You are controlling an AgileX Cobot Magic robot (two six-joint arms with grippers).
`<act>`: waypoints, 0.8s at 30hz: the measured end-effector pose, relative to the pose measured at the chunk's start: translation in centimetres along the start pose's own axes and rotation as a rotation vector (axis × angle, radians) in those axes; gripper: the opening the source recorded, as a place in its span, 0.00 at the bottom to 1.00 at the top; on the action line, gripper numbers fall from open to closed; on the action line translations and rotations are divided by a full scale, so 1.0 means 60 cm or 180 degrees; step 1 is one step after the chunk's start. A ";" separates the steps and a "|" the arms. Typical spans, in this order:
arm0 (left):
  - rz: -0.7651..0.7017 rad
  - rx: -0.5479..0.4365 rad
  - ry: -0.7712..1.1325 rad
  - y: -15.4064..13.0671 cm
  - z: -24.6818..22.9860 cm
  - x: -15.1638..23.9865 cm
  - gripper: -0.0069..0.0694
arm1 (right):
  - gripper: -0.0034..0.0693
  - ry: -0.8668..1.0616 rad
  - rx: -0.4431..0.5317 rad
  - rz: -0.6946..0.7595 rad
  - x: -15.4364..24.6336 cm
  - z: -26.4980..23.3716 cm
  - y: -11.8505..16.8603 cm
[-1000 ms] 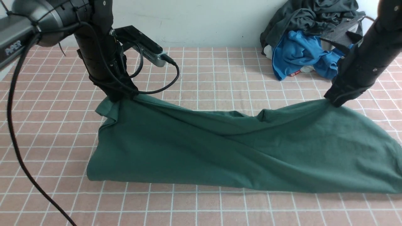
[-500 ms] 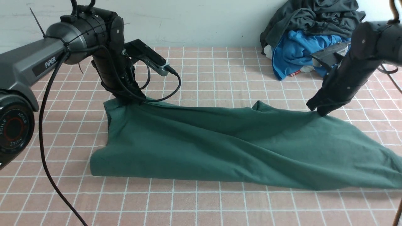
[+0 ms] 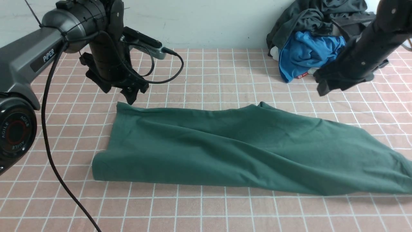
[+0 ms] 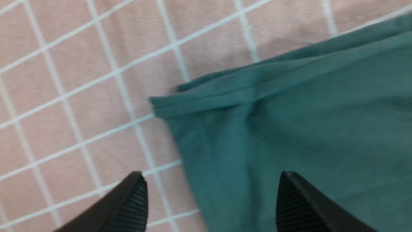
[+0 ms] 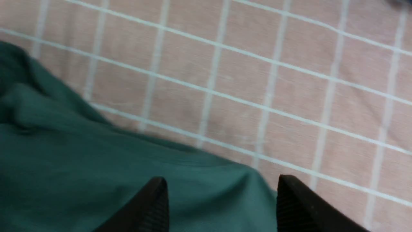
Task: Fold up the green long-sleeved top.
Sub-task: Use both arms to drag the lower edge of the fabric forward and fold it over the upper edge
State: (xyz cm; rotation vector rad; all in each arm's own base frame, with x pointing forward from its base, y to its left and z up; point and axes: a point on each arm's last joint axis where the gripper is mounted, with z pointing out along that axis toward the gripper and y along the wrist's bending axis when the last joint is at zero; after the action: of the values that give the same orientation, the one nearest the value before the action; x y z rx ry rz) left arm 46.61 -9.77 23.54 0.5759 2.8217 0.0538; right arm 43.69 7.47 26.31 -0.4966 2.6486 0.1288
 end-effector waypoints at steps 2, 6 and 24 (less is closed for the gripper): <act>0.0055 0.0221 0.0082 -0.026 0.014 0.006 0.60 | 0.62 -0.0027 -0.0251 -0.0136 -0.007 0.017 0.046; 0.0219 0.0469 0.0473 -0.068 0.062 0.041 0.36 | 0.59 -0.0054 -0.0473 -0.0283 -0.013 0.086 0.112; 0.0289 0.0543 0.0991 -0.084 0.069 0.139 0.08 | 0.58 -0.0159 0.0058 0.0500 -0.007 0.174 0.004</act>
State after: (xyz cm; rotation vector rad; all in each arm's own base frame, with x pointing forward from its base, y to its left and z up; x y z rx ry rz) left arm 38.38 -11.22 17.09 0.7961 3.1203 -0.0891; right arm 48.22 9.57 17.10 -0.2751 2.6352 0.1625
